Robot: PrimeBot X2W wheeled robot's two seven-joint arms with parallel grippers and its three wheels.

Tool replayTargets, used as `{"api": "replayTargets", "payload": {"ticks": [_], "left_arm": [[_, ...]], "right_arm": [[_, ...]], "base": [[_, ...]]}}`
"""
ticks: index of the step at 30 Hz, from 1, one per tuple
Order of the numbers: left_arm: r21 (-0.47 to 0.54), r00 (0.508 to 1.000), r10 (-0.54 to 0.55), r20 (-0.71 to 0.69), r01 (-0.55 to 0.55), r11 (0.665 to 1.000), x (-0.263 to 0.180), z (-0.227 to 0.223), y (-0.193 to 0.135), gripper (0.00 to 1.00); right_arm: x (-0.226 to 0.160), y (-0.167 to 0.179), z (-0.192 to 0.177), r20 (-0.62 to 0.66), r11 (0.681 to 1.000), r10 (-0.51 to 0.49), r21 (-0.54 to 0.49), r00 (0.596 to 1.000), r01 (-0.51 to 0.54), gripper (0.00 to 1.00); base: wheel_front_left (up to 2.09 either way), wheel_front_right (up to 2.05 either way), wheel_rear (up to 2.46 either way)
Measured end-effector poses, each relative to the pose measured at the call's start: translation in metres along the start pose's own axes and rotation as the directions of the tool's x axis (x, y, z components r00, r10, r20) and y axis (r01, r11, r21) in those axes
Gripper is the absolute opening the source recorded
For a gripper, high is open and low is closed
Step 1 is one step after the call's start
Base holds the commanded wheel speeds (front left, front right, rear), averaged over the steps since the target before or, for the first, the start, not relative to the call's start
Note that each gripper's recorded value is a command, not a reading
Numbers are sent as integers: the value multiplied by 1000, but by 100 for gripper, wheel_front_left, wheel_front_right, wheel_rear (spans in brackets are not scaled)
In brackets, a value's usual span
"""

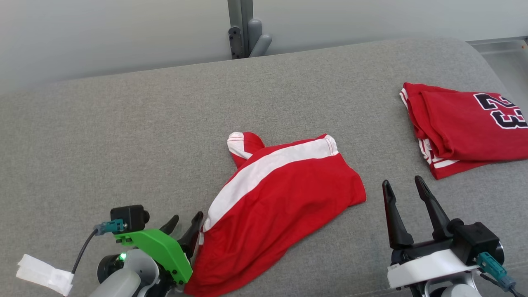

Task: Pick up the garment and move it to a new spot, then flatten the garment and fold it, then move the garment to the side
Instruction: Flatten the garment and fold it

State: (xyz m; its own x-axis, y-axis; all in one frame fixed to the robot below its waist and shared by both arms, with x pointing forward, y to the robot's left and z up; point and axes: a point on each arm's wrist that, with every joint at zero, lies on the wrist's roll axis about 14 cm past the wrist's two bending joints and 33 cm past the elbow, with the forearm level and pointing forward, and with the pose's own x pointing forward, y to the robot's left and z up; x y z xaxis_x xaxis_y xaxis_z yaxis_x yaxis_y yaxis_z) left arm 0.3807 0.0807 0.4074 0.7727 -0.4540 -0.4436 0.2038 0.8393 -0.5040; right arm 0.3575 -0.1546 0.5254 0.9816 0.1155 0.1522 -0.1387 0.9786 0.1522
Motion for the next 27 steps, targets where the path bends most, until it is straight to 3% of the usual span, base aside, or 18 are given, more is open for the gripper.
{"api": "replayTargets", "payload": {"ticks": [4, 20, 27], "left_arm": [[26, 1000, 18, 16, -19, 999, 1, 3, 5, 100], [58, 992, -103, -69, 108, 993, 3, -31, -34, 100], [166, 994, -91, -52, 99, 981, -1, -39, -37, 100]], "right_arm": [[0, 0, 0, -1, 1000, 1, -2, 1000, -1, 100], [1, -2, -2, -6, 1000, -6, 0, 1000, 6, 100], [2, -3, -2, -7, 1000, -9, 1, 1000, 9, 100]], "base": [[0, 0, 0], [0, 0, 0], [0, 0, 0]]}}
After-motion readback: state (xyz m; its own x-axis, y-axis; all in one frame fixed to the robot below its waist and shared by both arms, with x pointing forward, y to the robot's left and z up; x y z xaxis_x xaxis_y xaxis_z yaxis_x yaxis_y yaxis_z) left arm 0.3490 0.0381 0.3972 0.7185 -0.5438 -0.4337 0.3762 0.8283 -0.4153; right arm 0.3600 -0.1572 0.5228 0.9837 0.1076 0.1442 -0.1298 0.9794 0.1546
